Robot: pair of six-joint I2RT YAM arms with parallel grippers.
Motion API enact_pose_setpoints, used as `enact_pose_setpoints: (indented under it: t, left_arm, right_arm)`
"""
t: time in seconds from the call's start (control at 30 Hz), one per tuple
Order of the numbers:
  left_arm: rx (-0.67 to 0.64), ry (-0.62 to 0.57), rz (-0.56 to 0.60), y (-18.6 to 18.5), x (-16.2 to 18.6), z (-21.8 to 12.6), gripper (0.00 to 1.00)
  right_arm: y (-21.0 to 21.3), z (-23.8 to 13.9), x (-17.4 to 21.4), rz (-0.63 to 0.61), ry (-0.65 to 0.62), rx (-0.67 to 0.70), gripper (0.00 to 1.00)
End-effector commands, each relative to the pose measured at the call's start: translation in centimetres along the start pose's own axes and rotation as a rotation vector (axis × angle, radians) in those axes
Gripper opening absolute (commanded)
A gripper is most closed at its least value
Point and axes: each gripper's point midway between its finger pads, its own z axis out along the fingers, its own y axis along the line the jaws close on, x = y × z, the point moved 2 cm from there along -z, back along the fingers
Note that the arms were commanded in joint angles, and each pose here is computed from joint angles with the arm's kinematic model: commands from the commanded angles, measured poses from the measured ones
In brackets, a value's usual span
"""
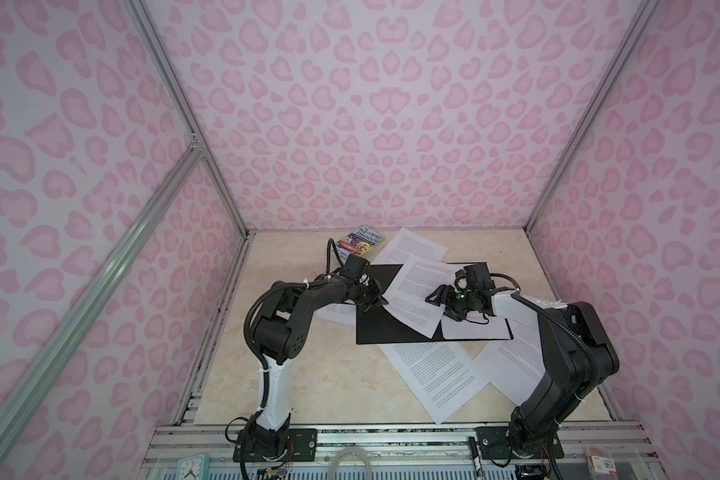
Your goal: Put the files into the folder
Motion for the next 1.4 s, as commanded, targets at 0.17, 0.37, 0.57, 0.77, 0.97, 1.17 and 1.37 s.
enact_pose_setpoints:
  t: [0.17, 0.37, 0.57, 0.77, 0.97, 1.17, 1.37]
  left_arm:
    - [0.031, 0.016, -0.057, -0.4, 0.1, 0.4, 0.03]
    - [0.066, 0.016, -0.096, -1.2, 0.2, -0.2, 0.03]
    - [0.148, 0.041, -0.151, -2.2, 0.6, -0.2, 0.03]
    - [0.195, 0.037, -0.158, -3.3, 0.6, -1.2, 0.03]
    - [0.255, 0.032, -0.178, -4.4, 0.6, -2.1, 0.03]
    - [0.320, 0.034, -0.216, -5.1, 0.5, -2.3, 0.03]
    - [0.366, 0.033, -0.235, -5.9, 0.4, -2.7, 0.03]
  right_arm:
    - [1.0, -0.1, 0.2, 0.060, -0.031, -0.088, 0.67]
    - [0.9, 0.2, 1.0, 0.103, -0.067, -0.114, 0.67]
    - [0.7, 0.8, 2.1, 0.114, -0.057, -0.124, 0.71]
    - [0.4, 0.9, 2.4, 0.114, -0.058, -0.115, 0.73]
    - [0.5, 0.8, 2.5, 0.118, -0.060, -0.123, 0.74]
    - [1.0, 0.9, 2.6, 0.141, -0.052, -0.170, 0.76]
    - [1.7, 0.8, 2.6, 0.155, -0.053, -0.221, 0.78]
